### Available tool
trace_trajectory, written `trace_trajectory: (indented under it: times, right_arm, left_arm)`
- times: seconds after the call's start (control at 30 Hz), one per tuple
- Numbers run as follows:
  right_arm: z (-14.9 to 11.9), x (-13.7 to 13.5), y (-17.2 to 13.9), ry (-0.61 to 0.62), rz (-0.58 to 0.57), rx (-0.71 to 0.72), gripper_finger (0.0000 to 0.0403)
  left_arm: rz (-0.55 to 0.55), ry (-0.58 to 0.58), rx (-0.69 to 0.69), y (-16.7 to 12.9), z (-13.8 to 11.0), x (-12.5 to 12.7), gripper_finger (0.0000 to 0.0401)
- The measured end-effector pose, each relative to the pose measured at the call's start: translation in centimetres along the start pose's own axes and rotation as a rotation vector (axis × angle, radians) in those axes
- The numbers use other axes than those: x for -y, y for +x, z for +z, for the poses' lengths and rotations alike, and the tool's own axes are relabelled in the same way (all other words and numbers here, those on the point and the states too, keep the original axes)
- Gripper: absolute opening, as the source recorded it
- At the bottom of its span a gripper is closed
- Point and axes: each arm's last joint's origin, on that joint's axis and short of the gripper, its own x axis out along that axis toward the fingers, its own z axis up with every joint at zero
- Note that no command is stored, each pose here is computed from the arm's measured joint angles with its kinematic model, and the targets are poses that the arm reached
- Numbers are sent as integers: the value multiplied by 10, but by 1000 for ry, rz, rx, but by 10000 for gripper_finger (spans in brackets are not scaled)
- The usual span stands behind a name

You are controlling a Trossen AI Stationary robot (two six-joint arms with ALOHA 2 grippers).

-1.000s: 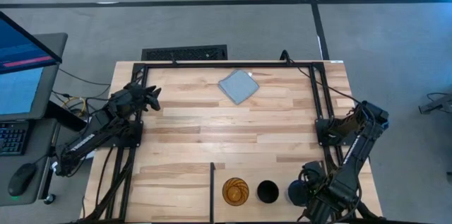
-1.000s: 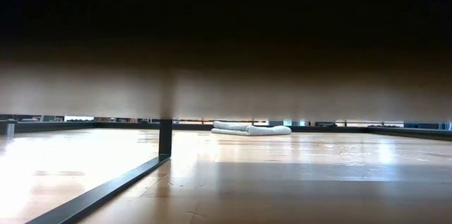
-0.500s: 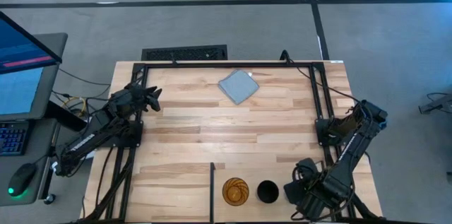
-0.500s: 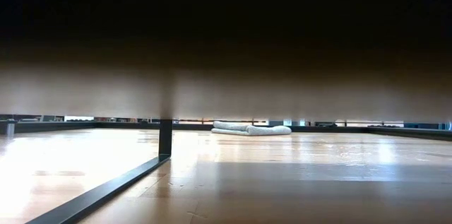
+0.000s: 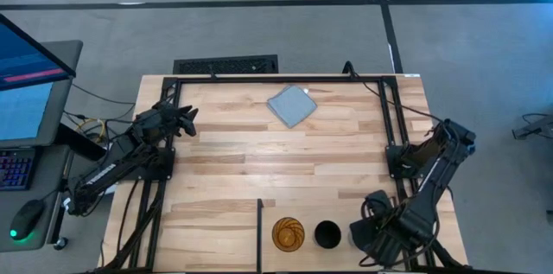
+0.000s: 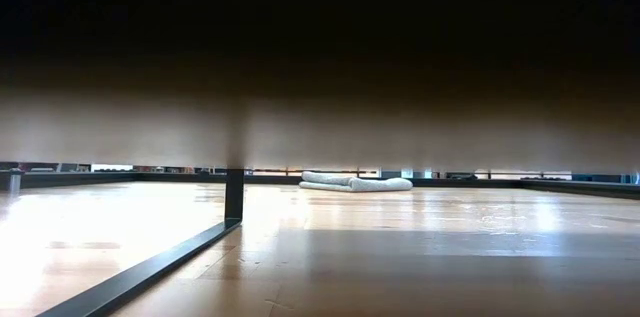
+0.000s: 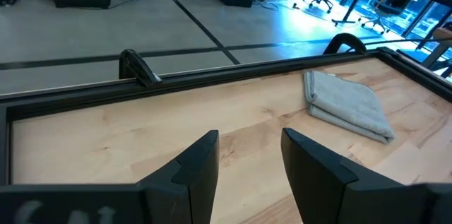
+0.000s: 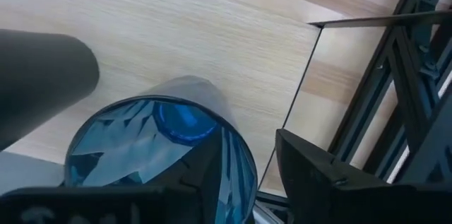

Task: Stack small to large cups/mugs on shelf
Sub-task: Return to Home Position

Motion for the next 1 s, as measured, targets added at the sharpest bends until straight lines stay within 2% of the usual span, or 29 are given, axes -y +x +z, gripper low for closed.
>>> trace_trajectory:
  times: [0.43,0.6,0.67,0.77,0.87,1.0]
  right_arm:
    - [6,9,-22,-4,-7,28,154]
    - [13,9,-50,-42,153,114,150]
    - [22,12,-62,-54,250,199,148]
    - [43,20,-77,-181,354,394,146]
    - [68,31,-90,-293,390,597,146]
    - [102,48,-108,-301,408,924,145]
  left_arm:
    - [0,-1,0,0,0,0,146]
    - [0,-1,0,0,0,0,146]
    - [0,-1,-1,0,0,0,146]
    - [1,-1,0,0,0,0,146]
    - [11,-1,4,0,0,0,146]
    - [-6,-5,18,1,1,0,146]
